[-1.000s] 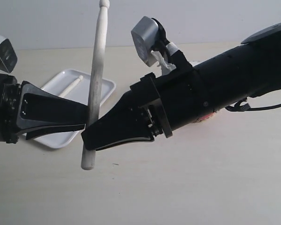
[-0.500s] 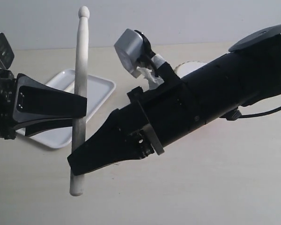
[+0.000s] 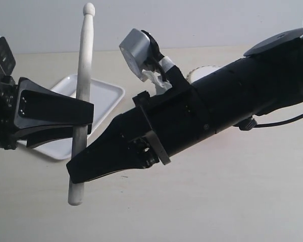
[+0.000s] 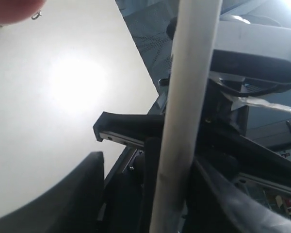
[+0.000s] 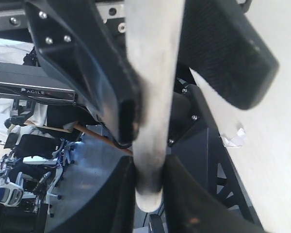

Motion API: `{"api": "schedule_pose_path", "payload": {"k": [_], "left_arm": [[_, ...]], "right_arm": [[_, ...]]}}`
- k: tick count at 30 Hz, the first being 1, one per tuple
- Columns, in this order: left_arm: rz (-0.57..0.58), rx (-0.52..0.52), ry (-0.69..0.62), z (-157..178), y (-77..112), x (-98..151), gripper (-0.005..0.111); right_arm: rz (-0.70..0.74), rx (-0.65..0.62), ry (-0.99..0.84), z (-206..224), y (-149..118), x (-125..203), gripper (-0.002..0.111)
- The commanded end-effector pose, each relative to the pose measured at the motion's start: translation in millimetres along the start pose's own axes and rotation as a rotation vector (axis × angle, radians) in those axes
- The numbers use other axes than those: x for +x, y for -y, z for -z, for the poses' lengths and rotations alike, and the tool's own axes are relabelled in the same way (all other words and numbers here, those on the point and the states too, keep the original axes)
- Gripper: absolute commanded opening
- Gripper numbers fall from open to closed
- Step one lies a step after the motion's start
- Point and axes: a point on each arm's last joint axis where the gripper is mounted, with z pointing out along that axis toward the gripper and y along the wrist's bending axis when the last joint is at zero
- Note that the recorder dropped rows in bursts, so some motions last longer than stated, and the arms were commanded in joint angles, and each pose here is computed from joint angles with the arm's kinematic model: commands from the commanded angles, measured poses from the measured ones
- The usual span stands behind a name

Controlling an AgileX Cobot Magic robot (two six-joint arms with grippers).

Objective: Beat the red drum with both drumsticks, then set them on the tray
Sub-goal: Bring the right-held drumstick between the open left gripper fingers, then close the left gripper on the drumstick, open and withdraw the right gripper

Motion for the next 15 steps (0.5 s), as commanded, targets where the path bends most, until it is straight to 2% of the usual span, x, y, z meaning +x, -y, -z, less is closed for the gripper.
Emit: {"api": "schedule_pose_path", "payload": {"k": [1, 8, 15], "left_arm": [[0.036, 0.009, 0.007, -0.5, 1.9, 0.4, 0.050], [0.064, 0.012, 0.012, -0.5, 2.1, 0.0, 0.048], [0.066, 0.010, 0.008, -0.5, 1.9, 0.3, 0.022]], "right_arm": [[0.010, -0.010, 0.009, -0.5, -1.2, -1.3, 0.000], [0.010, 0.031, 0.031, -0.4, 2.5, -3.3, 0.000], [0.010, 0.036, 0.033, -0.4, 3.0, -3.6, 0.000]]}}
